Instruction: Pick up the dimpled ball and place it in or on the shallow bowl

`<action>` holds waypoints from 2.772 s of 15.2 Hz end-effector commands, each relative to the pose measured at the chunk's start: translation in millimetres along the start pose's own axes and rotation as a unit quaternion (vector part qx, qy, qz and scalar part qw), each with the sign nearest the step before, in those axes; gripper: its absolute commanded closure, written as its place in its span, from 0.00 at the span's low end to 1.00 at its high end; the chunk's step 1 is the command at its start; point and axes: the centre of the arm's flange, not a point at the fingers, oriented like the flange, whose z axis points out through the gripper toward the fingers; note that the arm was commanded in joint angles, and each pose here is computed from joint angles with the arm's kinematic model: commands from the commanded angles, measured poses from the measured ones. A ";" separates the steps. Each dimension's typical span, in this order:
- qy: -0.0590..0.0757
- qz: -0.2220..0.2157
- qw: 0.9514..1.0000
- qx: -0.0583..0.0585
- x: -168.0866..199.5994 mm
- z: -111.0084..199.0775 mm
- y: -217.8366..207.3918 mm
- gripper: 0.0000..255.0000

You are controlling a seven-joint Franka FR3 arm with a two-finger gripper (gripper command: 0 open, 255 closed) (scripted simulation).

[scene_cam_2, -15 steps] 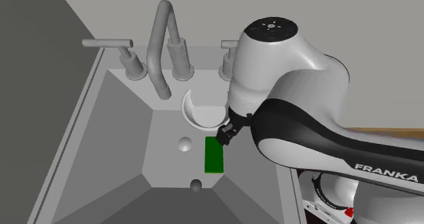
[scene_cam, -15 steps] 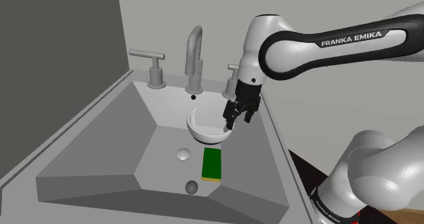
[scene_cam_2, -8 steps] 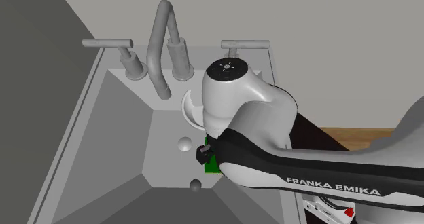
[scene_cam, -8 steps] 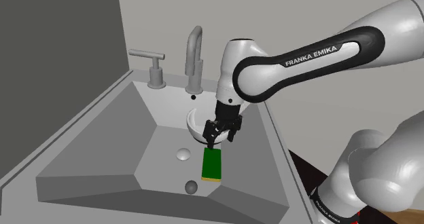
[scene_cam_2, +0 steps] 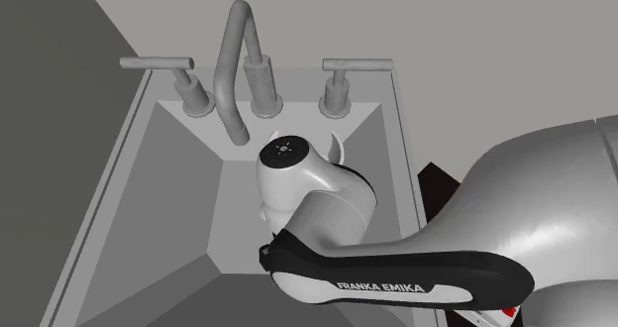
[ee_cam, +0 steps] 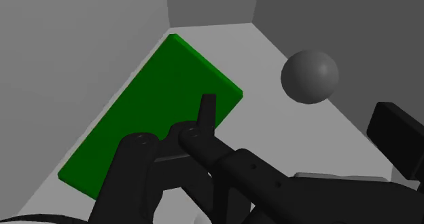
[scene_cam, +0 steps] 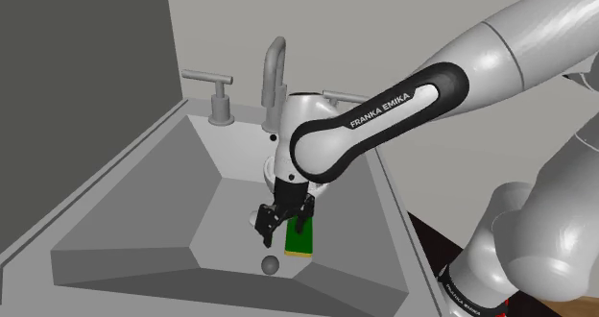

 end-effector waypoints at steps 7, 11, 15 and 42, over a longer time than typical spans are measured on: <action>-0.012 0.002 1.000 0.009 8.4 50.5 -23.7 0.00; -0.012 0.002 1.000 0.009 8.1 64.1 -24.0 0.00; -0.012 0.002 1.000 0.009 8.1 64.1 -24.0 0.00; -0.012 0.002 1.000 0.009 -10.0 -11.4 -39.7 1.00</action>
